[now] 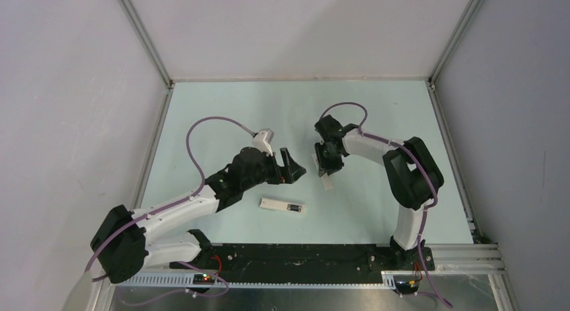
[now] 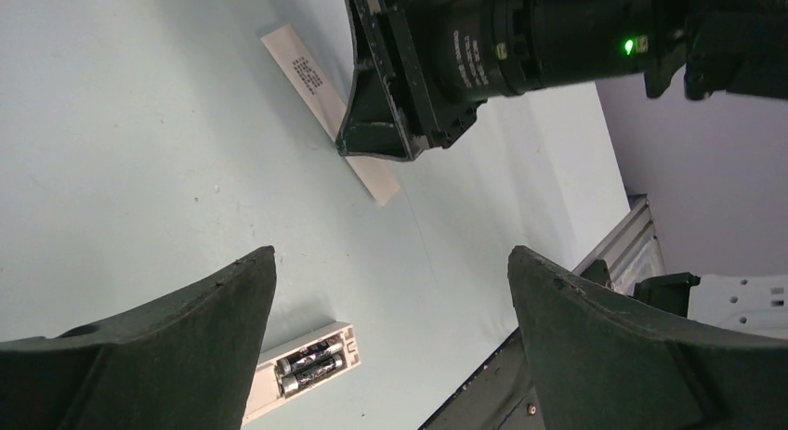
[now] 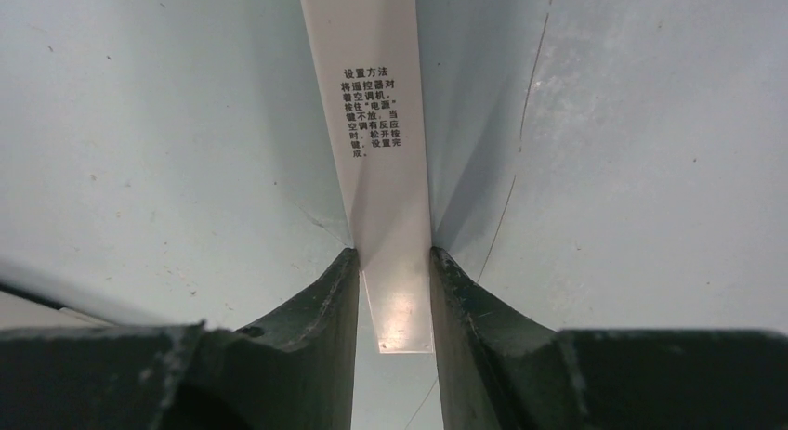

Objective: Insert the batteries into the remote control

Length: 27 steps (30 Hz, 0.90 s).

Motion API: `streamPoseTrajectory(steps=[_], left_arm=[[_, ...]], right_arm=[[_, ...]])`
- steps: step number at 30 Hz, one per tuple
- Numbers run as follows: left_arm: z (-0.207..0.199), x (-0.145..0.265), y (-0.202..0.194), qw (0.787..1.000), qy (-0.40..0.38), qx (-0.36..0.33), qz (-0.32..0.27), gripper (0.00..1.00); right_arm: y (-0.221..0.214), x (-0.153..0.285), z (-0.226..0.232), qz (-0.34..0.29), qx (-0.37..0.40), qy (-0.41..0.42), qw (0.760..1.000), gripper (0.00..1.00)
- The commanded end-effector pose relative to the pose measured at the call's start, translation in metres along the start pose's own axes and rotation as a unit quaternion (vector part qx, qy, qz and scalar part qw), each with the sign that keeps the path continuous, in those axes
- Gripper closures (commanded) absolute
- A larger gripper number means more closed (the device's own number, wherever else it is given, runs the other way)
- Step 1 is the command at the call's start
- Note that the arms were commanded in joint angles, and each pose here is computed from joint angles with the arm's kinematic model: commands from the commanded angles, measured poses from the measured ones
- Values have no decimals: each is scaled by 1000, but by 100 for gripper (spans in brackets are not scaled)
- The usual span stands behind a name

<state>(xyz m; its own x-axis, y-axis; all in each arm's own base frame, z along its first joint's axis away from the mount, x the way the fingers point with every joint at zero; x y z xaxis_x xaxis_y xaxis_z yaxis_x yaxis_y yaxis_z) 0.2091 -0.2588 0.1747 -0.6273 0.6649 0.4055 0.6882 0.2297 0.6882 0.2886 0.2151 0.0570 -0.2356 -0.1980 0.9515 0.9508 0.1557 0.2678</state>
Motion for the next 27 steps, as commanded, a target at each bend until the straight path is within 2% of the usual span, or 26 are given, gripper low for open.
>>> streamPoseTrajectory(steps=[1,12,16,22,24,27], left_arm=[[-11,-5,2,1000,-23,-20,-2,3],[-16,-18,-6,1000,-20,-13,16,4],[-18,-24,-8,1000,-17,-16,20,5],[-9,-20,-5,1000,6,-18,-3,5],[-5,-15,-4,1000,12,-18,-13,5],[3,-9,-7,999,22,-15,-25,5]], right_arm=[[9,18,12,-12,-28,66,997,65],[14,30,13,-18,-45,90,995,65],[14,28,11,-22,-46,75,996,62],[7,29,18,-46,-20,16,999,43],[5,28,23,-54,-14,-2,998,38],[-1,23,30,-57,-9,-18,998,36]])
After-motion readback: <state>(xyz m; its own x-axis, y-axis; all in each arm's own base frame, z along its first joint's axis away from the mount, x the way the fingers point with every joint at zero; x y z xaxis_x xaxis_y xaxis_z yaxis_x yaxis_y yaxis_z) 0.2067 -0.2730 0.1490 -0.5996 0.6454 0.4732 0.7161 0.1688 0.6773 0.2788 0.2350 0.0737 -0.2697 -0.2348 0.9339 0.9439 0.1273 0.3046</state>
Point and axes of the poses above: each gripper's point midway between its finger pads, its own x axis back along the fingers, its own z axis along the line the jaws close on, y = z × x, the point moved 4 cm from there along x, back along the fingers, and after that the axes turned 2 degrees about -x, right-handed, at the moved point
